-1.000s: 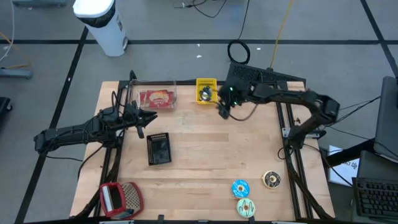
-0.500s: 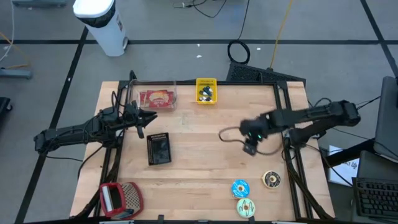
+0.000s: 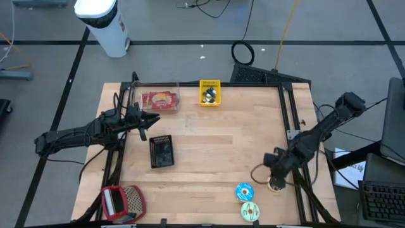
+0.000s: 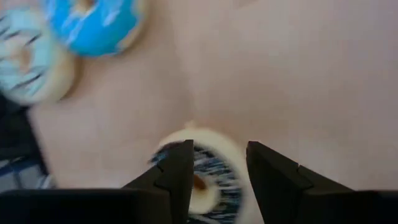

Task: Pick & Place Food Item
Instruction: Put the black donut into the black bin

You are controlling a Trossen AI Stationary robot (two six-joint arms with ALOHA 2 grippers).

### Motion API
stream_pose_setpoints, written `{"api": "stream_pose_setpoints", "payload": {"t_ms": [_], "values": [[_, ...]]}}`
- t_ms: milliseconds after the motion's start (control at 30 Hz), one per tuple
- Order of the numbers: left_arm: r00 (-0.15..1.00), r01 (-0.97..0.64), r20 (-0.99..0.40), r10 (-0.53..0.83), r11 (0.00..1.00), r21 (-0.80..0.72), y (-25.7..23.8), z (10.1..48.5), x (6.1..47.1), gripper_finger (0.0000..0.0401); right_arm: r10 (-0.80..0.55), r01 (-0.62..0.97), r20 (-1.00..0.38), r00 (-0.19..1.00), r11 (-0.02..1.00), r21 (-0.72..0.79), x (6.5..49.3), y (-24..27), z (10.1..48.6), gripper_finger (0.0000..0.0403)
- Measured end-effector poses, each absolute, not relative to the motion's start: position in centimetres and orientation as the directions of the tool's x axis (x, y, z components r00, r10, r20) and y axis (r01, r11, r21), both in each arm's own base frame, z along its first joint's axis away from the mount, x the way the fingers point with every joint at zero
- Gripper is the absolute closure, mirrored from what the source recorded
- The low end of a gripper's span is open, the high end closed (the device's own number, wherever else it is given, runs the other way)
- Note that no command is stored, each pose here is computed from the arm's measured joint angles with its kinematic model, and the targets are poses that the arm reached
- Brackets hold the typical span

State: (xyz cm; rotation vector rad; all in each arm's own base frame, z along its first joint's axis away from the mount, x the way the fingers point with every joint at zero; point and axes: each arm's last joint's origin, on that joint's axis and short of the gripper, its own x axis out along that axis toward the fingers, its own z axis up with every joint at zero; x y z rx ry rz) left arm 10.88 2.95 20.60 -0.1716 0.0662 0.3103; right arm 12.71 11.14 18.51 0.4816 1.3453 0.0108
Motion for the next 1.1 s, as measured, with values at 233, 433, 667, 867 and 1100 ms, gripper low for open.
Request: {"api": "stream_pose_setpoints", "payload": {"t_ms": [233,433,667,867,1100], "values": [[0.95,-0.31,-0.091,0.298,0.938,-0.158,2.9,20.6,10.9,0.0323,0.278,0.27,-0.945,0.173,0.909,0.317,10.5,12.5,16.4,0.0288],[0.95,-0.309,-0.091,0.298,0.938,-0.158,2.9,20.6,10.9,0.0322,0.28,0.258,-0.936,0.215,0.908,0.331,9.7,12.5,14.5,0.0289],[0.95,-0.309,-0.091,0.298,0.938,-0.158,2.9,20.6,10.9,0.0322,0.298,0.257,-0.927,0.226,0.9,0.352,8.9,11.8,12.1,0.0295],[0.95,-0.309,-0.091,0.298,0.938,-0.158,2.9,20.6,10.9,0.0322,0.262,0.306,-0.944,0.202,0.898,0.315,8.6,11.4,11.9,0.0343],[0.95,-0.309,-0.091,0.298,0.938,-0.158,2.9,20.6,10.9,0.0322,0.356,0.221,-0.854,0.378,0.862,0.457,9.5,11.7,13.3,0.0395]]}}
